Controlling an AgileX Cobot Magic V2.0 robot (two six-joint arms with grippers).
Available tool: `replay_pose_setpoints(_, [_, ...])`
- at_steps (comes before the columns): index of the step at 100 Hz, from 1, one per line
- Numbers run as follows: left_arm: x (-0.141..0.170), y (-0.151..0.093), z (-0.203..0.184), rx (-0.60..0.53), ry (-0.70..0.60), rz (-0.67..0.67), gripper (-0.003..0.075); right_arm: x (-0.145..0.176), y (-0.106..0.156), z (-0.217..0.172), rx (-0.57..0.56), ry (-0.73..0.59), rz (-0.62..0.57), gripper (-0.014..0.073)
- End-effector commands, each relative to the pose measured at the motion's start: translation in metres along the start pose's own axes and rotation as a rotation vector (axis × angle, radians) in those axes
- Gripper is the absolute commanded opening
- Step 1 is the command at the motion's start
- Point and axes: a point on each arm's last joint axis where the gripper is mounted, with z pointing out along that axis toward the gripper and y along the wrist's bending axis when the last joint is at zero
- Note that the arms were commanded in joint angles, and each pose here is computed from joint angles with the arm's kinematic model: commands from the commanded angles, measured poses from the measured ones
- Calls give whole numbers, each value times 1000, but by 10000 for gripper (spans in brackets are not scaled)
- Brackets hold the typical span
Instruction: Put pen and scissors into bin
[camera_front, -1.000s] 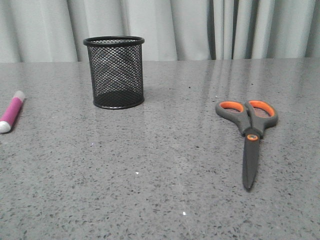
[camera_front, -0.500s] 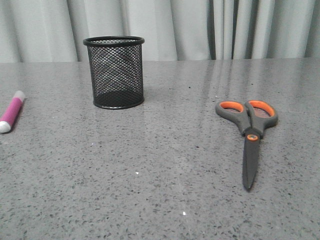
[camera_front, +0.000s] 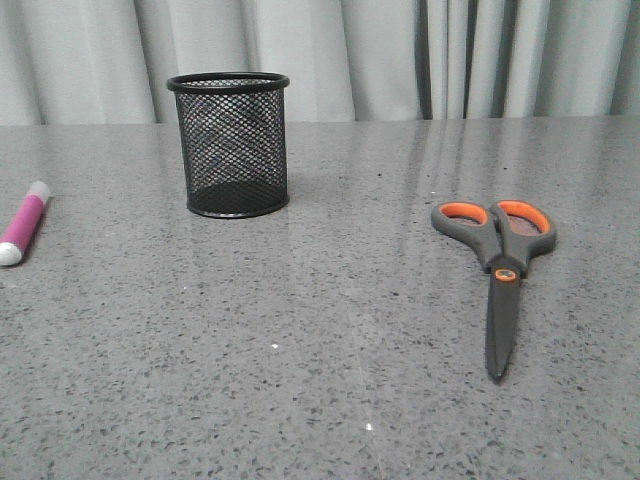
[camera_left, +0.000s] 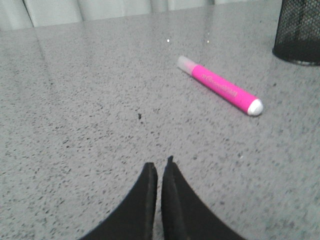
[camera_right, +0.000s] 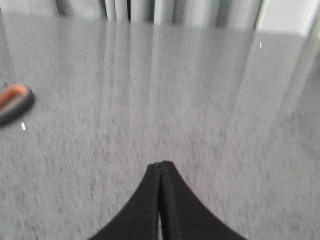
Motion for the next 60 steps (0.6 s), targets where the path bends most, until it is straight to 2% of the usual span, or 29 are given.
replay_pose_setpoints(1, [0,0,1,-6,-123,-119,-1,-14,1,-2,-3,-200,-29,-69])
replay_pose_setpoints(9, [-5,1,0,2,-189,-251,-1,-26,2,-5,-19,-334,37,-69])
replay_pose_setpoints(16, [-10,2,-1,-3,-241,-331,-1,-35,0,-9,-47,-443,236,-69])
replay_pose_setpoints(26, [-15,6,-2,-4,-307,-500,-1,-41,-3,-12,-72,-519,419,-69])
replay_pose_setpoints(39, [-19,14,-5,-21,-394,-816,-1,-43,-4,-13,-87,-525,521,-69])
replay_pose_setpoints(49, [-21,21,-7,-28,-437,-1128,-1,-57,-6,-19,-102,-561,549,-69])
replay_pose_setpoints(54, [-19,23,-7,-35,-443,-1217,-1,-67,-7,-23,-108,-578,552,-69])
replay_pose_setpoints(60, [-21,22,-7,-28,-445,-1218,0,-80,-8,-28,-112,-565,552,-69])
